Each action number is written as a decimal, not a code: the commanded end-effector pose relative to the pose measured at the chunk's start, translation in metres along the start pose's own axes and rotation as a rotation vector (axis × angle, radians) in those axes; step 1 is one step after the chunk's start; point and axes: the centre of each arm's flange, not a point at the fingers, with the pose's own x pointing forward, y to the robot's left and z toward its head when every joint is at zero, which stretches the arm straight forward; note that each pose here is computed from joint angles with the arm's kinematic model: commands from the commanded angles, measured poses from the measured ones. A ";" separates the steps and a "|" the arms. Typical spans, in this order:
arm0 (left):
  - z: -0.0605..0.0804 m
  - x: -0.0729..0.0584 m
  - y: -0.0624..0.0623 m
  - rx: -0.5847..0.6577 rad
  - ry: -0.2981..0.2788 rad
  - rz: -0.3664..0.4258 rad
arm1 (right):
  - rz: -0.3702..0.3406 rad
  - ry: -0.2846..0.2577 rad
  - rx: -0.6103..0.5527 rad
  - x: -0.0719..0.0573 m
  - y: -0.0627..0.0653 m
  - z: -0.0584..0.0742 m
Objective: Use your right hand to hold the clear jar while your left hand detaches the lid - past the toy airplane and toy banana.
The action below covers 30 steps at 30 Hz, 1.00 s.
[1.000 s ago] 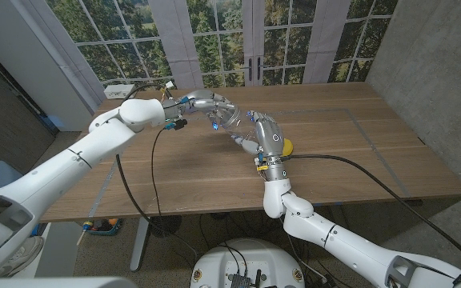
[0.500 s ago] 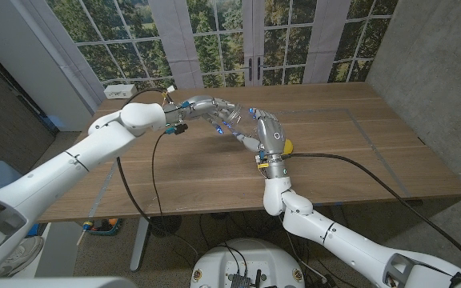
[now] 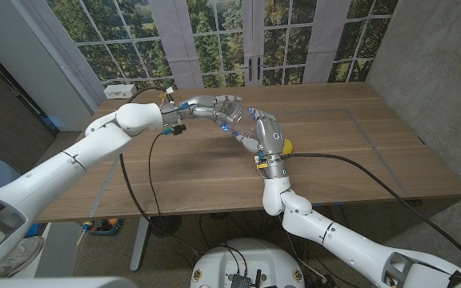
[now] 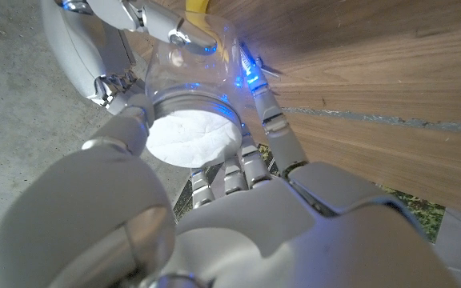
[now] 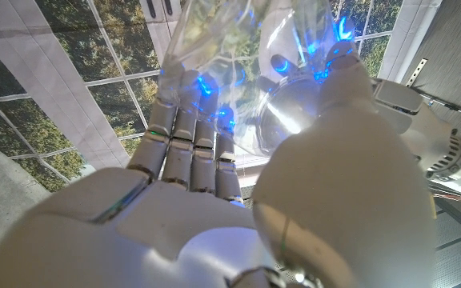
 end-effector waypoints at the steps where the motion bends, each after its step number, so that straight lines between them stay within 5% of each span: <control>1: 0.006 0.006 0.008 0.091 -0.007 -0.052 | 0.024 -0.046 -0.014 0.001 0.001 -0.002; 9: 0.025 0.005 0.001 0.324 0.084 0.084 | 0.014 -0.051 -0.009 0.002 0.002 -0.005; 16: 0.027 0.004 -0.001 0.295 0.113 0.177 | 0.010 -0.060 -0.013 0.003 0.001 -0.008; 23: 0.017 0.007 -0.001 0.156 0.168 0.196 | -0.012 -0.068 -0.008 0.003 0.000 -0.011; 30: -0.012 0.015 -0.008 -0.183 0.232 0.147 | -0.039 -0.108 0.008 0.002 -0.002 -0.013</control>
